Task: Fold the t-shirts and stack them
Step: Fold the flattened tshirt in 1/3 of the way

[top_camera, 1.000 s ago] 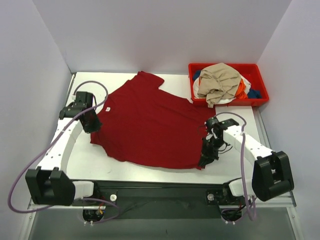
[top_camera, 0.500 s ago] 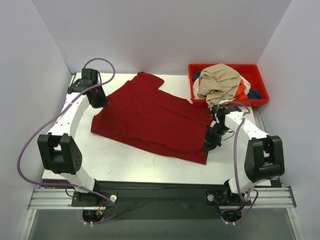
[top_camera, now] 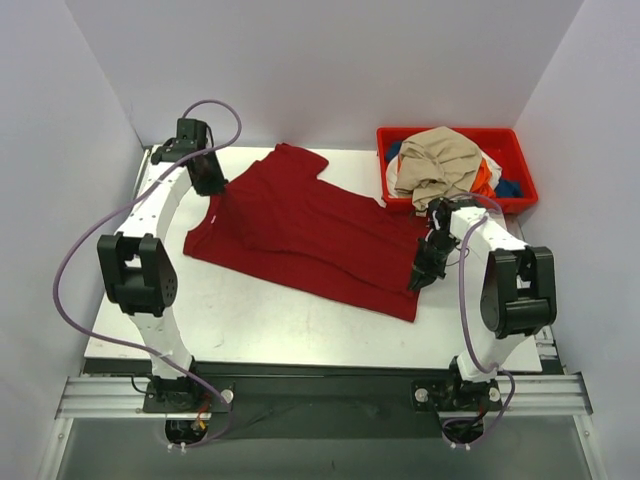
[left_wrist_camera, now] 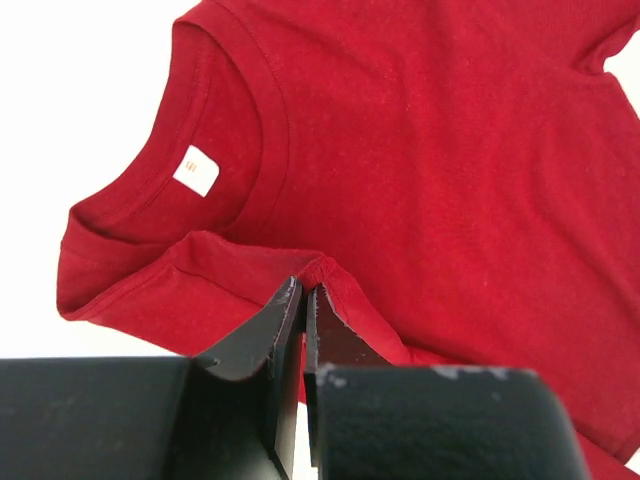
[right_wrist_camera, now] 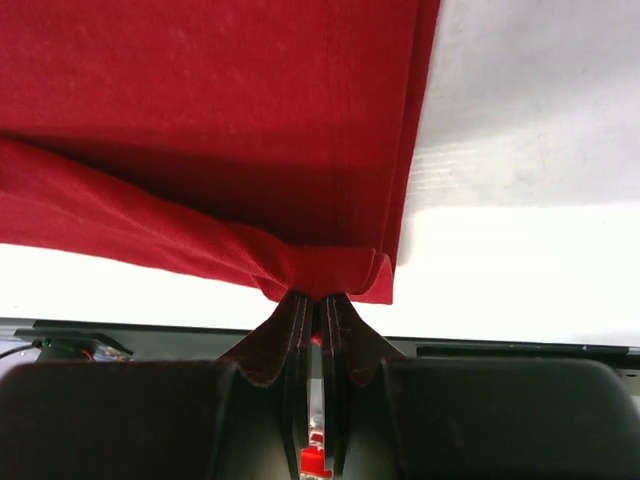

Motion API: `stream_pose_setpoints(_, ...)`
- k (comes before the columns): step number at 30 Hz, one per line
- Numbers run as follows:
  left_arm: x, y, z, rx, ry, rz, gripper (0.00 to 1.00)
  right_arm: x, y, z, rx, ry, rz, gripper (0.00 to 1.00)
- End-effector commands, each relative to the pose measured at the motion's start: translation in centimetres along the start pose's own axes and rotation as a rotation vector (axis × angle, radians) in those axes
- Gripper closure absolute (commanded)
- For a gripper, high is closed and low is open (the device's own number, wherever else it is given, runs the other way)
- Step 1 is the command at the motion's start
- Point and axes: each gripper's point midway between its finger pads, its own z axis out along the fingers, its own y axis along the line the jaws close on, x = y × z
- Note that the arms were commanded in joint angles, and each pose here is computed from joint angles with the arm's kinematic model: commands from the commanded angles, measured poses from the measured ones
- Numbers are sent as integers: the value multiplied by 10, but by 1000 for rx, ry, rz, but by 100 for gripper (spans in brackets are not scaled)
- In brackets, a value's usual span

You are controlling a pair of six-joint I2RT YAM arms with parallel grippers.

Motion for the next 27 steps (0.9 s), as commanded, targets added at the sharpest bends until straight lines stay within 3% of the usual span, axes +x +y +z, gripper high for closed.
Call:
stream_pose_setpoints(1, -28, -17, -6, 49, -75, 27, 100, -3, -7, -7, 40, 2, -8, 100)
stream_pose_setpoints(14, -41, -31, 25, 48, -52, 55, 100, -23, -13, -1, 75, -21, 29, 100)
stream_pose_setpoints(16, -37, -30, 33, 38, -23, 64, 100, -27, -13, 0, 84, -25, 31, 95)
stream_pose_setpoints(21, -47, -35, 31, 46, -41, 62, 46, -41, -11, -10, 76, -78, 59, 57)
stream_pose_setpoints(24, -53, -38, 23, 56, -65, 60, 31, -52, -10, -30, 60, -167, 77, 44)
stream_pose_setpoints(27, -50, -35, 19, 55, -69, 63, 25, -58, -1, -53, 21, -260, 52, 40)
